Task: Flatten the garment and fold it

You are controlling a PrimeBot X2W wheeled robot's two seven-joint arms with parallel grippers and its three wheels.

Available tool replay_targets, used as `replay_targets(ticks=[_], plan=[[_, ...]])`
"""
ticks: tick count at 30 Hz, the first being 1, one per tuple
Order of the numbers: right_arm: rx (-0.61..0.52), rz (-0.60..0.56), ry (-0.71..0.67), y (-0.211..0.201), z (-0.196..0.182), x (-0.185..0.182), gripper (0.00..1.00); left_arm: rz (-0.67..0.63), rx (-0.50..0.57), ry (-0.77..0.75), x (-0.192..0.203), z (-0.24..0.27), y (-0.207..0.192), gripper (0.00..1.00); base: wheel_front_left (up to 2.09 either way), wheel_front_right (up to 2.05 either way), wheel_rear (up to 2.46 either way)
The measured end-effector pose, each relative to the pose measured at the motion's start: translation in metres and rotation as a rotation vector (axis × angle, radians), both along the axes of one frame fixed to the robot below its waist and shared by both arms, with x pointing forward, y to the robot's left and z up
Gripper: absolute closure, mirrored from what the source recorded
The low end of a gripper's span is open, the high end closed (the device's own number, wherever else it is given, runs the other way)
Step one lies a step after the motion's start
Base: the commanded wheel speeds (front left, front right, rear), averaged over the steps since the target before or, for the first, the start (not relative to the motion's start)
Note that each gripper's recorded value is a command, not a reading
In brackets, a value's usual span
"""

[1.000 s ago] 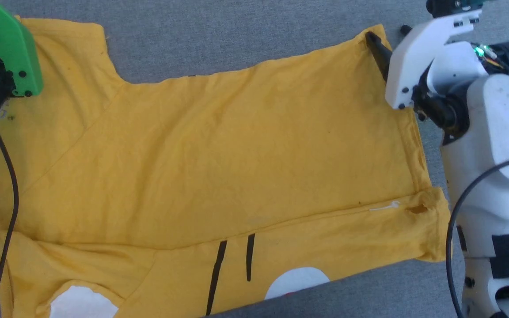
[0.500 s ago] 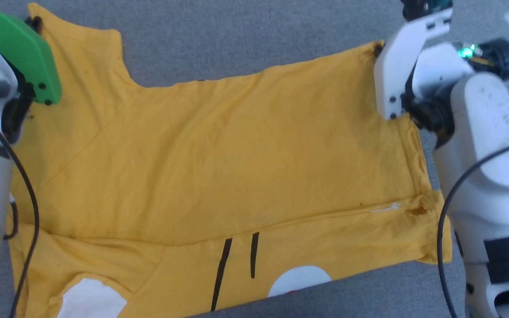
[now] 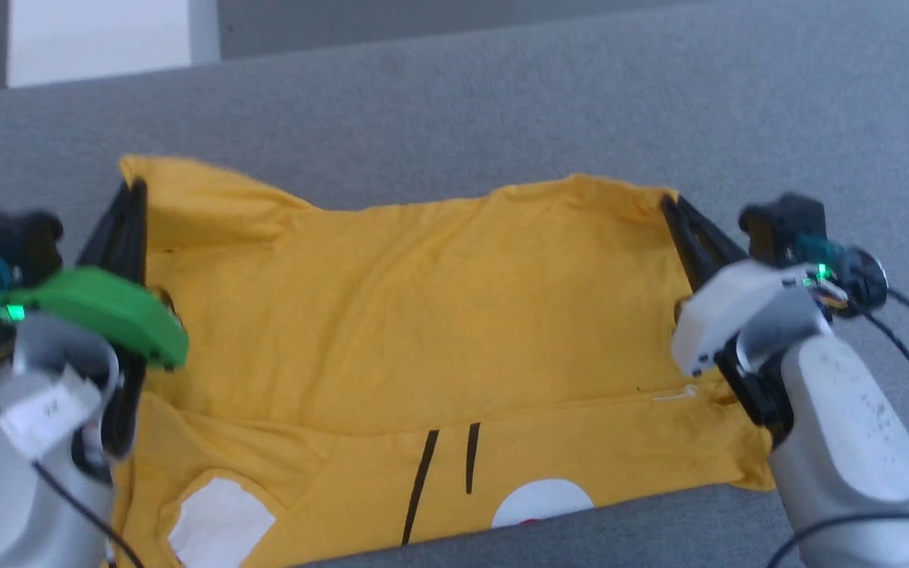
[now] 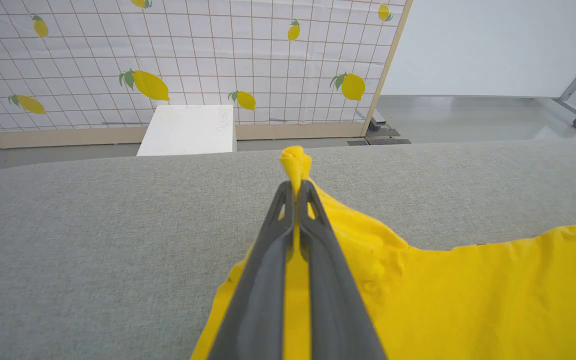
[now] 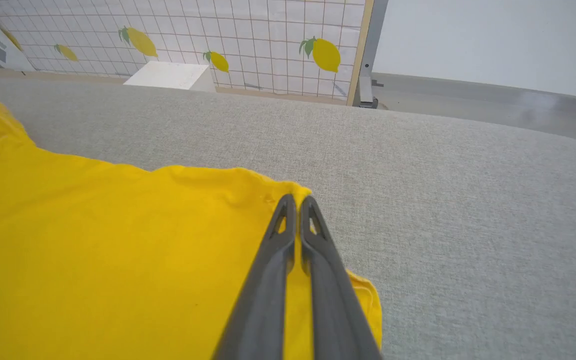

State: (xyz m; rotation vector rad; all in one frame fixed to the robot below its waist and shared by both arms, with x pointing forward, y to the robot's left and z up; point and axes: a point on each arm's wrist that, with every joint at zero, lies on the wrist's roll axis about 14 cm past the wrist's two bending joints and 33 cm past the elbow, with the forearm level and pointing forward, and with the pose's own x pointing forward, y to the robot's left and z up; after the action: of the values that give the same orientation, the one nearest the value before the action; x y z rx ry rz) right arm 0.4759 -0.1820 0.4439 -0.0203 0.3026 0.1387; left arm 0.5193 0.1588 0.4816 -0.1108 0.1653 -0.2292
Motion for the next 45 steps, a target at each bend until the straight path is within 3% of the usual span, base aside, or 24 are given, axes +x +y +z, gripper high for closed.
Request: replay_targets(ticks=[5, 10, 18, 19, 25, 32, 33, 34, 35, 36, 45], plan=[[0.016, -0.037, -0.05, -0.012, 0.007, -0.026, 1.0, 0.063, -0.04, 0.018, -0.052, 0.003, 0.021, 1.0, 0.0, 0.0, 0.0], [-0.011, -0.055, 0.004, -0.026, -0.002, -0.048, 1.0, 0.119, -0.071, 0.094, -0.099, -0.011, 0.04, 1.0, 0.0, 0.0, 0.0], [-0.106, -0.011, 0.247, -0.034, -0.039, -0.081, 1.0, 0.173, -0.108, 0.239, -0.154, -0.043, 0.052, 1.0, 0.0, 0.0, 0.0], [-0.143, -0.003, 0.344, -0.04, -0.052, -0.094, 1.0, 0.172, -0.127, 0.299, -0.169, -0.059, 0.048, 1.0, 0.0, 0.0, 0.0], [-0.163, -0.001, 0.475, -0.044, -0.067, -0.111, 1.0, 0.157, -0.145, 0.411, -0.192, -0.091, 0.038, 1.0, 0.0, 0.0, 0.0], [-0.155, -0.008, 0.503, -0.043, -0.067, -0.12, 1.0, 0.179, -0.125, 0.449, -0.203, -0.107, 0.044, 1.0, 0.0, 0.0, 0.0], [-0.151, -0.012, 0.505, -0.044, -0.067, -0.121, 0.56, 0.183, -0.128, 0.449, -0.204, -0.107, 0.044, 1.0, 0.0, 0.0, 0.0], [-0.146, -0.015, 0.502, -0.043, -0.066, -0.123, 0.04, 0.187, -0.131, 0.443, -0.204, -0.107, 0.044, 0.93, 0.0, 0.0, 0.0], [-0.132, -0.024, 0.498, -0.044, -0.065, -0.124, 0.0, 0.188, -0.133, 0.436, -0.205, -0.106, 0.043, 0.32, 0.0, 0.0, 0.0], [-0.117, -0.034, 0.498, -0.044, -0.065, -0.127, 0.0, 0.19, -0.137, 0.429, -0.205, -0.105, 0.043, 0.03, 0.0, 0.0, 0.0], [0.043, -0.094, 0.311, -0.028, -0.039, -0.13, 0.0, 0.203, -0.114, 0.178, -0.195, -0.063, 0.043, 0.0, 0.0, 0.0, 0.0]])
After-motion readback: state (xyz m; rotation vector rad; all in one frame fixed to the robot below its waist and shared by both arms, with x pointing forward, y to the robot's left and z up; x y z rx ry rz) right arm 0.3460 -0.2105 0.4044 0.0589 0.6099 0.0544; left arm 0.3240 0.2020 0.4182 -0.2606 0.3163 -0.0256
